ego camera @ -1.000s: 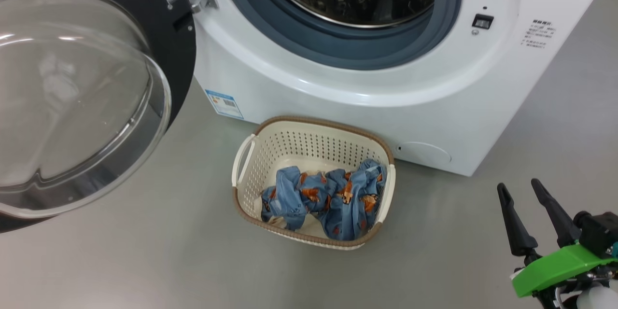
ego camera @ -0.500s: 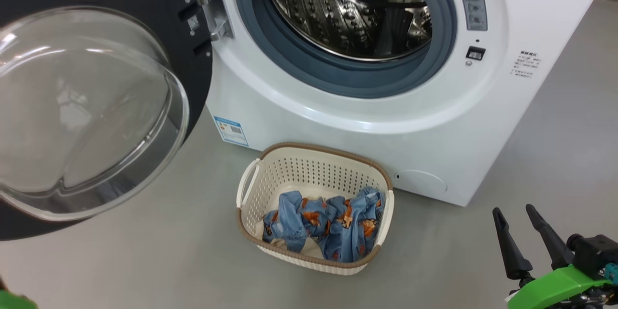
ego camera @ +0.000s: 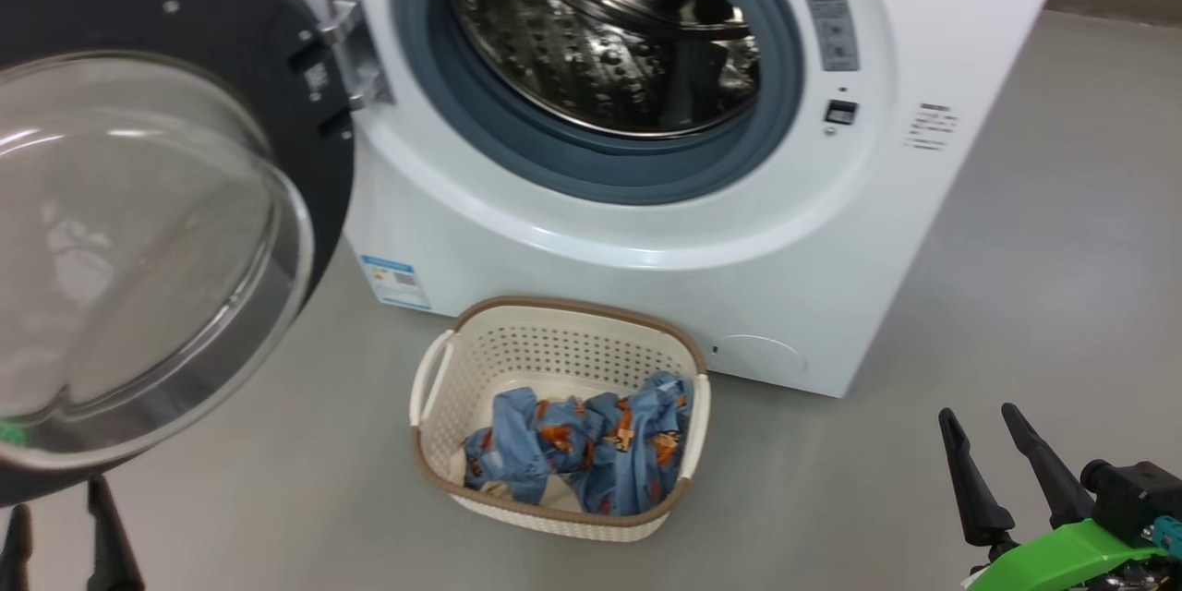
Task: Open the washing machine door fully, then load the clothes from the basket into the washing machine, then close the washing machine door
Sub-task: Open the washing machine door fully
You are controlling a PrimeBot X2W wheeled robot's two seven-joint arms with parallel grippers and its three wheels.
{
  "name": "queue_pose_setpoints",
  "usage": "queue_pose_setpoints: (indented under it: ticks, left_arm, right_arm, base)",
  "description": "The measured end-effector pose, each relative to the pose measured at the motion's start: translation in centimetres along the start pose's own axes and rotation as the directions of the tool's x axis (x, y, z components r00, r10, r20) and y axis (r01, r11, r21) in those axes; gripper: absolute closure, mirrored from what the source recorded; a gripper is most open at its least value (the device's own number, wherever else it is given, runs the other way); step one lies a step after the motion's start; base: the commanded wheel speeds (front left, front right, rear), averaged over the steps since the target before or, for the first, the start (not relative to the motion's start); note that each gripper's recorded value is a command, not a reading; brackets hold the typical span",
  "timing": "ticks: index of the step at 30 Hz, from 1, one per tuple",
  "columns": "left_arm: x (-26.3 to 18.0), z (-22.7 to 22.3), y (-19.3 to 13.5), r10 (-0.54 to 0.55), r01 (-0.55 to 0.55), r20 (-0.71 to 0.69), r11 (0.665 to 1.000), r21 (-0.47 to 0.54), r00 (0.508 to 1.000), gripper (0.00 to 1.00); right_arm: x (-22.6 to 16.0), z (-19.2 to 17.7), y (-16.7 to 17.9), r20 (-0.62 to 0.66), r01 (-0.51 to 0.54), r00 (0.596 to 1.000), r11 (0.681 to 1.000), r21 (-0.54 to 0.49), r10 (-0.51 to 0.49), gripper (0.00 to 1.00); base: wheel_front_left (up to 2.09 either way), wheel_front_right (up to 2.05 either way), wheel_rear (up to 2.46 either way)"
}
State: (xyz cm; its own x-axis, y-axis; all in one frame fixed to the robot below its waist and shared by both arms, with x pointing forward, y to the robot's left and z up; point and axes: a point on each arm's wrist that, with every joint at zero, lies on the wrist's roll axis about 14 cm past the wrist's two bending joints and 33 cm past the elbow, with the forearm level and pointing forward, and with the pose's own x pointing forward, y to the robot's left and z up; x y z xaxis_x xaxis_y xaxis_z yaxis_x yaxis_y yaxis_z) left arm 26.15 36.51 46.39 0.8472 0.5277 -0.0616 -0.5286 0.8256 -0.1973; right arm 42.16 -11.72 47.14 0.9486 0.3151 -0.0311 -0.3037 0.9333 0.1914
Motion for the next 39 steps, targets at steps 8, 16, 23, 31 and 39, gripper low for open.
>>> queue_pose_setpoints:
  ticks: [8, 16, 23, 31, 39]
  left_arm:
    - [1.1, -1.2, -6.1, -0.187, 0.187, -0.036, 0.982, -0.001, 0.982, 0.00]
    - [1.5, -2.7, -12.4, -0.360, 0.359, -0.081, 0.933, -0.018, 0.930, 0.00]
    - [1.2, -3.5, -17.2, -0.488, 0.488, -0.099, 0.872, -0.032, 0.867, 0.00]
    - [-0.2, -3.9, -21.2, -0.601, 0.600, -0.112, 0.799, -0.050, 0.791, 0.00]
    - [-0.3, -3.8, -22.2, -0.628, 0.627, -0.109, 0.778, -0.045, 0.771, 0.00]
  right_arm:
    - [-2.1, 0.5, -2.8, 0.018, 0.092, 0.996, 0.996, 0.004, -0.092, 0.00]
    - [-4.9, 1.1, -5.5, 0.038, 0.194, 0.980, 0.981, 0.015, -0.195, 0.00]
    - [-7.5, 1.8, -7.8, 0.061, 0.280, 0.958, 0.960, 0.017, -0.280, 0.00]
    - [-10.0, 2.5, -9.5, 0.085, 0.348, 0.933, 0.937, 0.021, -0.349, 0.00]
    - [-11.2, 2.5, -10.2, 0.087, 0.382, 0.920, 0.924, 0.025, -0.383, 0.00]
  base:
    - [0.00, 0.00, 0.00]
    - [0.00, 0.00, 0.00]
    - [0.00, 0.00, 0.00]
    - [0.00, 0.00, 0.00]
    - [0.00, 0.00, 0.00]
